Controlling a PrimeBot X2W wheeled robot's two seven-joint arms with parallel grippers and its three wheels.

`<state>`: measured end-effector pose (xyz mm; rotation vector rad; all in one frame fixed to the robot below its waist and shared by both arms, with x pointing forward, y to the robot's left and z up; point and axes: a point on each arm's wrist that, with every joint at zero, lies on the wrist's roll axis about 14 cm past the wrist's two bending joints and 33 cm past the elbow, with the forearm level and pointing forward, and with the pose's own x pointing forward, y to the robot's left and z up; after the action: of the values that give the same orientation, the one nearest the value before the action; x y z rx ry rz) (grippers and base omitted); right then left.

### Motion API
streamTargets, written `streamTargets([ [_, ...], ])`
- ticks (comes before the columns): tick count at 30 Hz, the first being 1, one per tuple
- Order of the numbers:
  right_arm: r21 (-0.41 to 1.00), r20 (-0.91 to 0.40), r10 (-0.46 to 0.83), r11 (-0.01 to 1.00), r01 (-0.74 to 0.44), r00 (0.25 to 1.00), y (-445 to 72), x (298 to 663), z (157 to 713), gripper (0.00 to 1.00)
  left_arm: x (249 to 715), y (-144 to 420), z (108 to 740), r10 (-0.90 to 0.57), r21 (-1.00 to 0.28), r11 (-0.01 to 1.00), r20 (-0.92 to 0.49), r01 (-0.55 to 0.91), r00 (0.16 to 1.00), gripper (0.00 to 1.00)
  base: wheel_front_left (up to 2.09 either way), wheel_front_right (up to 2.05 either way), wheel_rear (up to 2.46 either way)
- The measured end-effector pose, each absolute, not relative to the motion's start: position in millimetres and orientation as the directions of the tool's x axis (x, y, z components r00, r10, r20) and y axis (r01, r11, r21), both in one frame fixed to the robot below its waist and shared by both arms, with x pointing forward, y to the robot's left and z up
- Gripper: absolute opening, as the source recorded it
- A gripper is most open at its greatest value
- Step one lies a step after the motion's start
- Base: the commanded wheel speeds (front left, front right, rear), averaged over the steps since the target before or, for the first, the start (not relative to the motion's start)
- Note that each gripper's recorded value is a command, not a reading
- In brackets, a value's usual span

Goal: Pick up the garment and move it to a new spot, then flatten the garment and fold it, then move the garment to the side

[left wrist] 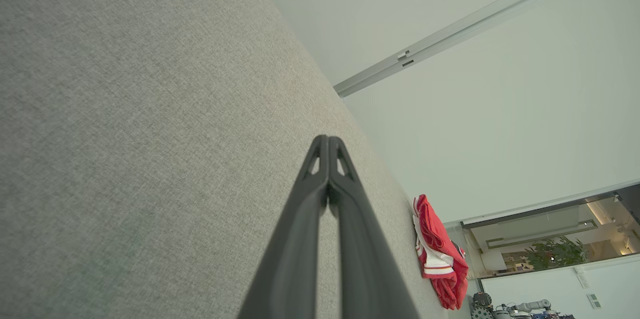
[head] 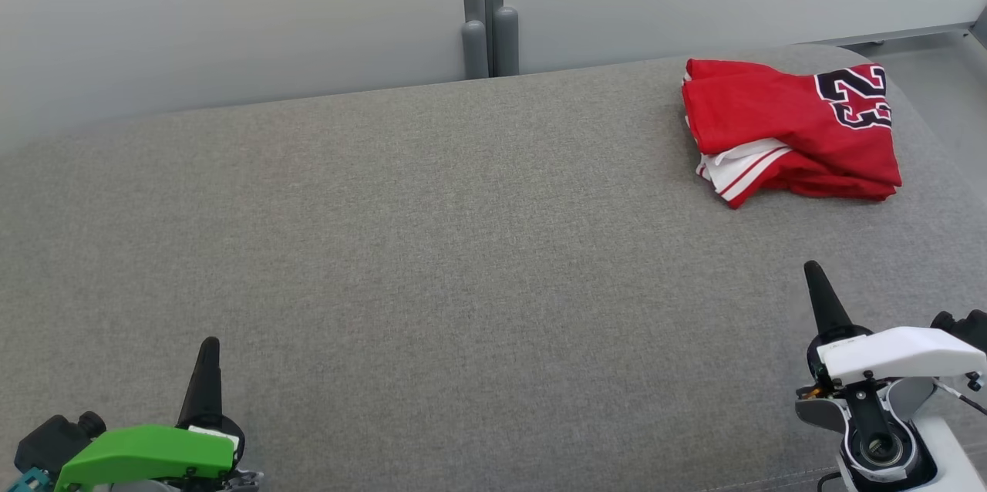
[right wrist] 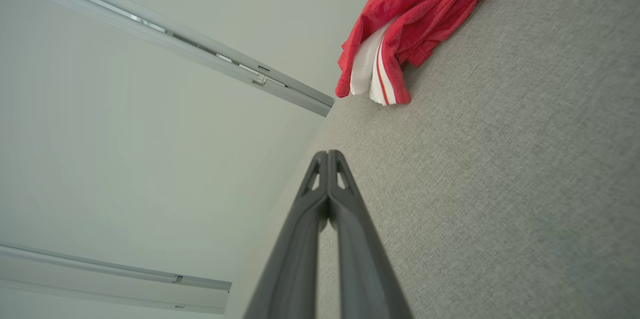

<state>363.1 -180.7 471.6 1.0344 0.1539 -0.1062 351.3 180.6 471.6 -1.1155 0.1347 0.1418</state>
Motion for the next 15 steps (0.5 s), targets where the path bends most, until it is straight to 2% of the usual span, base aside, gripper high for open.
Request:
streamTargets([
  [15,0.937,-0.162,-0.017,0.311,0.160,0.987,-190.2,367.9,478.2,0.00,359.2,181.3,477.4,0.011,-0.950,0.266,-0.164,-0.161,0.986,0.00,0.00,0.00,0.00],
])
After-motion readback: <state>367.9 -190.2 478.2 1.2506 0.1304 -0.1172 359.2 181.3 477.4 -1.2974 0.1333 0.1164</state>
